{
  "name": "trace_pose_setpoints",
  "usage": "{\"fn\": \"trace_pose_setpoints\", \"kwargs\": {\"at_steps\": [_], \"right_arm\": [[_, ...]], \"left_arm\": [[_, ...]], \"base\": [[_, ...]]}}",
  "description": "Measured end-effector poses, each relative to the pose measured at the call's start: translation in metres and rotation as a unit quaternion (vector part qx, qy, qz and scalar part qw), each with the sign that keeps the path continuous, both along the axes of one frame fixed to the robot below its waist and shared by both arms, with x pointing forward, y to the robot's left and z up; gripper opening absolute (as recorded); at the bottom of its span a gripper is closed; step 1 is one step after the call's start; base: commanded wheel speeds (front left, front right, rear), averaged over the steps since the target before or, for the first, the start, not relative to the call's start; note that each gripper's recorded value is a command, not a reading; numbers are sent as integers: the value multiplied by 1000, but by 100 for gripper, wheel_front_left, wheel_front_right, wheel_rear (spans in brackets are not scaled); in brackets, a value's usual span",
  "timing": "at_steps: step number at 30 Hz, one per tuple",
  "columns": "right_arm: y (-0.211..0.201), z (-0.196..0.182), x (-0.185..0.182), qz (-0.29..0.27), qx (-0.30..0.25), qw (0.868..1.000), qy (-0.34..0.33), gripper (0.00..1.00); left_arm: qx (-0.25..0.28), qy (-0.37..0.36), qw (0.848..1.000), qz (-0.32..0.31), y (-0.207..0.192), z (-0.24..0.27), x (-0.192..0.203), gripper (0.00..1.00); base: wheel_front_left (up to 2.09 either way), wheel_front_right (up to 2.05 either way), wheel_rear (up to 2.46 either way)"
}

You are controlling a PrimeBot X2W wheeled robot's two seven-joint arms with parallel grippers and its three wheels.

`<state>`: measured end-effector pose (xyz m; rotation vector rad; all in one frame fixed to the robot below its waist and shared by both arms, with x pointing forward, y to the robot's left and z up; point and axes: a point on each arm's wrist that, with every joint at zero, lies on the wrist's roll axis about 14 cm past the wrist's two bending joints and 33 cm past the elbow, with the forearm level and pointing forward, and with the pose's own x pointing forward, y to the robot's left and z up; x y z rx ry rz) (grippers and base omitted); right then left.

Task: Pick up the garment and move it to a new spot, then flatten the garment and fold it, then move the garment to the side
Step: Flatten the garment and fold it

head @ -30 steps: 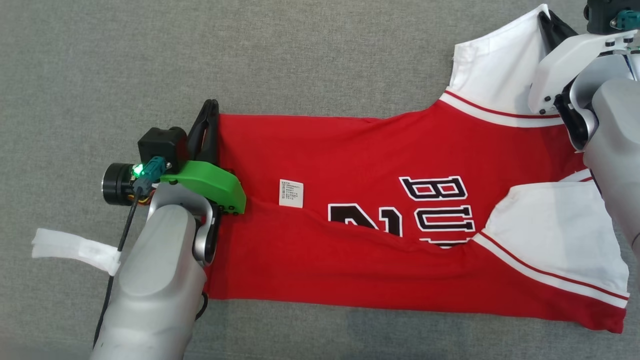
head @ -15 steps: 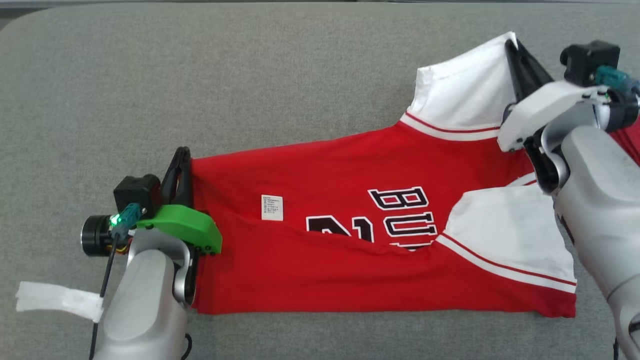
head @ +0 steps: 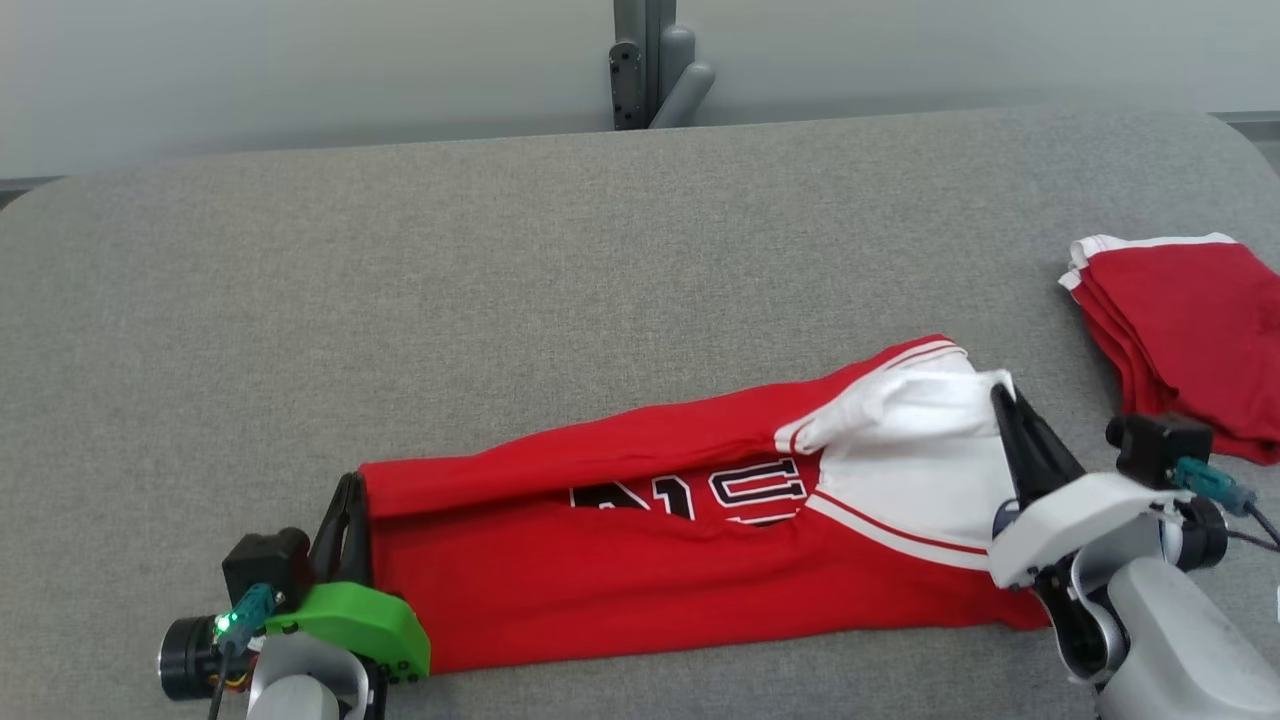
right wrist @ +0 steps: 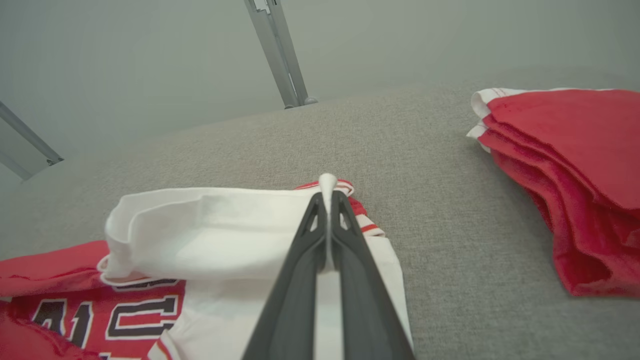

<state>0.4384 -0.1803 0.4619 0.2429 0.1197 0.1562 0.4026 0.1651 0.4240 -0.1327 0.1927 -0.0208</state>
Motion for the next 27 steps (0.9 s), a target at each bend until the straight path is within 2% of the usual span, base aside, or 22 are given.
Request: {"fn": "trace_pose_setpoints", "kwargs": {"at_steps": [4, 12, 13, 14, 15, 16, 18, 24, 27], "right_arm": [[-8, -10, -27, -21, 12, 1000, 13, 0], [-9, -20, -55, -39, 24, 999, 25, 0], [-10, -23, -59, -41, 20, 999, 28, 4], [-13, -26, -62, -44, 18, 998, 33, 53], [-16, -30, -65, -49, 17, 998, 39, 100], [-19, -33, -68, -55, 17, 997, 44, 100], [-22, -35, -70, -61, 18, 997, 47, 100], [-38, -12, -61, -79, 3, 997, 8, 100], [-28, -10, -54, -59, -12, 998, 5, 100]], "left_arm": [[-2, 7, 1000, 1, -1, -4, -15, 0], [-14, 20, 1000, 2, -4, -12, -33, 0], [-15, 23, 1000, 3, -5, -13, -35, 0], [-14, 24, 1000, 3, -5, -14, -37, 24], [-12, 25, 1000, 4, -5, -15, -38, 54], [-10, 25, 1000, 5, -4, -15, -39, 100], [-1, 21, 1000, 14, 0, -13, -41, 100], [18, 2, 999, 42, 13, -2, -52, 100], [31, -4, 998, 58, 22, 2, -59, 100]], "base": [[0, 0, 0], [0, 0, 0], [0, 0, 0], [0, 0, 0], [0, 0, 0], [0, 0, 0], [0, 0, 0], [0, 0, 0], [0, 0, 0]]}}
